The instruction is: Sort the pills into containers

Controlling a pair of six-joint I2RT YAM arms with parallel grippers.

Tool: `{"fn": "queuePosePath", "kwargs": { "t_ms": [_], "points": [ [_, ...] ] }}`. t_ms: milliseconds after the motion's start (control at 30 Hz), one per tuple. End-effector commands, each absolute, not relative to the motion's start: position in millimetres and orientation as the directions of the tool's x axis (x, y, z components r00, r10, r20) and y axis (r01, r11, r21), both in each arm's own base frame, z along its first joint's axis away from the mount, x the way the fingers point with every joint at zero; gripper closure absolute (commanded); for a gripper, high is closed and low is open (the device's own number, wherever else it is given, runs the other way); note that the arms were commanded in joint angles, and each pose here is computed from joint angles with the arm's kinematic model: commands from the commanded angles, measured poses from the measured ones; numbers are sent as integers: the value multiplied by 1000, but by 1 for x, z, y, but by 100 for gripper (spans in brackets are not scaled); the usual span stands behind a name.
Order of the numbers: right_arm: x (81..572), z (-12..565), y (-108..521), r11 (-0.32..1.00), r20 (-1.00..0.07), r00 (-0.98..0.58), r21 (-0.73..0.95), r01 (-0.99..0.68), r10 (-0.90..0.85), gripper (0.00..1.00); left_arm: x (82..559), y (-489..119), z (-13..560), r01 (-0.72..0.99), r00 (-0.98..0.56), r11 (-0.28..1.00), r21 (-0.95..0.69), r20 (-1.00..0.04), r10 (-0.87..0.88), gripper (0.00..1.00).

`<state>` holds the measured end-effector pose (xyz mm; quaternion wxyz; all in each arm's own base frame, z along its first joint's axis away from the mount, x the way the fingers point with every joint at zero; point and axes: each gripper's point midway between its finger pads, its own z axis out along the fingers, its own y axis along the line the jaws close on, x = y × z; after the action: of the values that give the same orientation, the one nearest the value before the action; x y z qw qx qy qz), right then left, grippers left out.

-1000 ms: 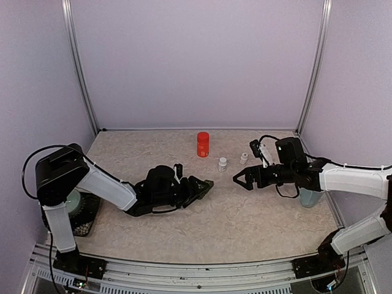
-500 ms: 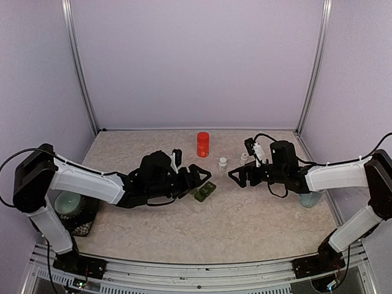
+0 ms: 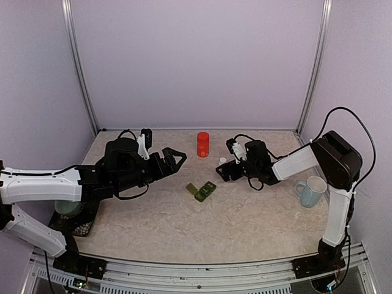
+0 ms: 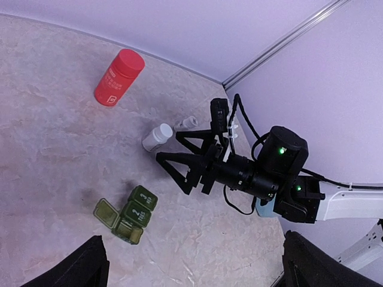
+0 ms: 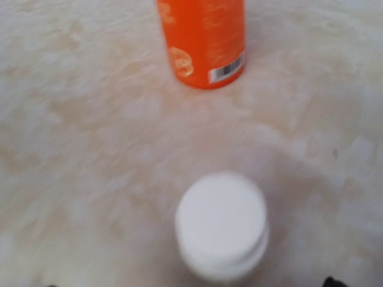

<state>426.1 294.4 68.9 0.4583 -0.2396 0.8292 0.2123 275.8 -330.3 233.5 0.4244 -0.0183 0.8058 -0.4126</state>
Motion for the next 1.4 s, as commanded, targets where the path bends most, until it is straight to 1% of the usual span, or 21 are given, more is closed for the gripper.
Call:
{"fn": "queuePosePath", "kwargs": {
  "t_ms": [0,100,200,267,433,633,767,800,833,867,900,967,1100,1200,1267,1367],
  "points": [
    [457,67,296,836,-872,-457,116,-537,-173,8,274,-297,223,276,-603,737,-617,-708,-367,1],
    [467,60,297,851,-863,-477,118,-511,-167,14,272,-287,227,269,-591,742,-614,-714,-376,1],
    [469,58,303,840,-863,-476,128,-527,-167,28,272,-280,229,263,-580,753,-604,-722,-376,1],
    [467,56,303,838,-860,-483,136,-529,-165,32,272,-278,230,261,-579,756,-600,-724,-375,1],
    [459,47,297,841,-853,-493,133,-525,-173,34,275,-277,228,259,-577,762,-593,-728,-370,1],
    [457,23,296,843,-819,-533,124,-523,-210,33,276,-280,224,262,-587,759,-596,-723,-365,1],
    [457,24,293,852,-826,-527,121,-510,-198,36,276,-280,222,260,-588,761,-594,-723,-363,1],
    [458,24,293,853,-826,-527,118,-508,-199,38,276,-280,221,258,-588,762,-594,-722,-364,1],
    [458,25,293,853,-828,-524,115,-510,-201,42,276,-280,221,258,-587,763,-594,-723,-364,1],
    [458,25,294,850,-828,-522,114,-514,-205,52,276,-279,221,257,-587,764,-592,-724,-363,1],
    [458,26,294,848,-828,-520,112,-518,-208,57,277,-279,221,257,-585,765,-590,-725,-363,1],
    [456,28,295,841,-834,-507,105,-531,-216,62,277,-278,220,257,-581,770,-584,-730,-360,1],
    [452,42,294,825,-860,-458,83,-559,-224,65,279,-277,219,258,-575,784,-565,-742,-345,1],
    [445,58,294,809,-874,-430,78,-582,-225,66,282,-277,220,271,-562,810,-520,-768,-305,1],
    [437,69,294,795,-877,-421,78,-602,-233,67,284,-280,220,294,-557,829,-475,-790,-256,1],
    [414,89,300,739,-876,-409,98,-667,-253,67,287,-290,220,341,-562,851,-399,-812,-156,1]
  ]
}}
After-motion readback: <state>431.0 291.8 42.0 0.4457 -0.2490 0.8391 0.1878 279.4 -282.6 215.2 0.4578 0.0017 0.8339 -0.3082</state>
